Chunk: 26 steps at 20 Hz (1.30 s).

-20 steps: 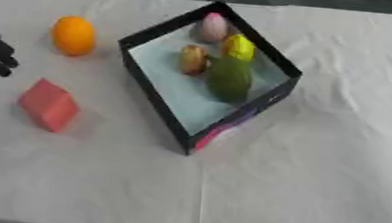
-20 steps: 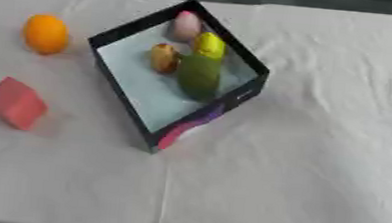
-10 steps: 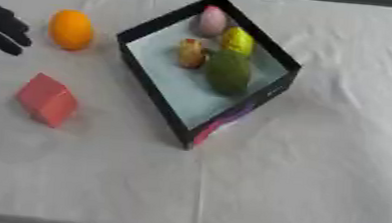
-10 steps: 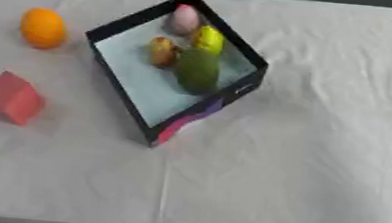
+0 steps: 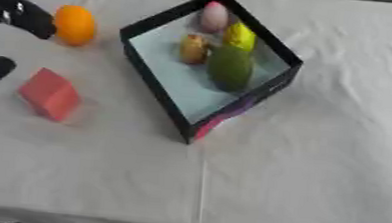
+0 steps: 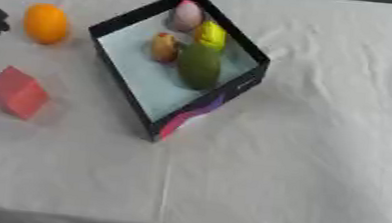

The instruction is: Pick up objects on the table and place them in the box.

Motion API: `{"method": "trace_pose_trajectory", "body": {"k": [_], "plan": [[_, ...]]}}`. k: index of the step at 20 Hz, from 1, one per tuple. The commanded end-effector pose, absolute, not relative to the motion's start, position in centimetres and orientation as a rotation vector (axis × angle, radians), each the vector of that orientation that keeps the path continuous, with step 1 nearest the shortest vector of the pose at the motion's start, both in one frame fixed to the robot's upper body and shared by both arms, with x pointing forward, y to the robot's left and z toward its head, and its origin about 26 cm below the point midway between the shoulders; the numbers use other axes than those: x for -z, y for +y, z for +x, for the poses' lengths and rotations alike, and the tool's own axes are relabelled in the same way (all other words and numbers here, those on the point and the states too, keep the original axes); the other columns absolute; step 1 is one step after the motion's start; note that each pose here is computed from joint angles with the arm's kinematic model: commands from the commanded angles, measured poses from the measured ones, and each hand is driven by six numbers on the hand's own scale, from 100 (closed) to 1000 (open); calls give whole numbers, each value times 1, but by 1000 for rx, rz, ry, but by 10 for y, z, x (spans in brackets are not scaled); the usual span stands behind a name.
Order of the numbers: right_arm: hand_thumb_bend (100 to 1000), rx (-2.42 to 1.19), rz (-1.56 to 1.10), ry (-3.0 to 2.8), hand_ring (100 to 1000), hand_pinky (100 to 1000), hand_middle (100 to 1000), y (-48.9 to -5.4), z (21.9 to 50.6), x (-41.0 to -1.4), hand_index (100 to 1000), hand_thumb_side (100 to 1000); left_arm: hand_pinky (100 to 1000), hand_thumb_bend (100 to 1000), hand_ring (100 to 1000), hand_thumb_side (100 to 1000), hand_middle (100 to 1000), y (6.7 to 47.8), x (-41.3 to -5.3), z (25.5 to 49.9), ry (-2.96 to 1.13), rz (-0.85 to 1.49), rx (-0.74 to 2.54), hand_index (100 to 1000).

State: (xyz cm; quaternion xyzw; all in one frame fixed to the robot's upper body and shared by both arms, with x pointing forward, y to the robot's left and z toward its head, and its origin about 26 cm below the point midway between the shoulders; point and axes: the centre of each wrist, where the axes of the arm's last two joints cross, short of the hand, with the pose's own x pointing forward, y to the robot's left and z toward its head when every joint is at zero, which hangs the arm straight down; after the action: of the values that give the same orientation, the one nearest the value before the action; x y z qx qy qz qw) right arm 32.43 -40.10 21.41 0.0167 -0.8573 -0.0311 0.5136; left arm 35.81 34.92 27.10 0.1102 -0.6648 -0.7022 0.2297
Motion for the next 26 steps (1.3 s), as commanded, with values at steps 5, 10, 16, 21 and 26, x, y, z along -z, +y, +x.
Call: {"method": "trace_pose_trajectory", "body": {"k": [5, 10, 16, 21, 26], "plan": [[100, 60, 36, -2068, 695, 928, 688, -403, 324, -225, 849, 631, 1000, 265, 974, 282, 855, 359, -278, 361, -1546, 213, 2504, 908], [100, 60, 45, -2059, 696, 931, 691, -402, 325, -225, 849, 632, 1000, 168, 967, 741, 854, 356, -276, 361, -1519, 221, 2528, 913], [100, 58, 50, -2052, 696, 933, 691, -403, 325, -225, 851, 634, 1000, 232, 963, 722, 852, 354, -279, 360, -1510, 246, 2547, 915], [100, 59, 51, -2042, 695, 934, 690, -403, 325, -223, 853, 636, 1000, 390, 960, 671, 851, 348, -285, 358, -1477, 304, 2594, 920], [100, 54, 56, -2032, 696, 936, 691, -401, 326, -222, 854, 638, 1000, 507, 957, 667, 845, 339, -285, 356, -1416, 386, 2657, 916]]}}
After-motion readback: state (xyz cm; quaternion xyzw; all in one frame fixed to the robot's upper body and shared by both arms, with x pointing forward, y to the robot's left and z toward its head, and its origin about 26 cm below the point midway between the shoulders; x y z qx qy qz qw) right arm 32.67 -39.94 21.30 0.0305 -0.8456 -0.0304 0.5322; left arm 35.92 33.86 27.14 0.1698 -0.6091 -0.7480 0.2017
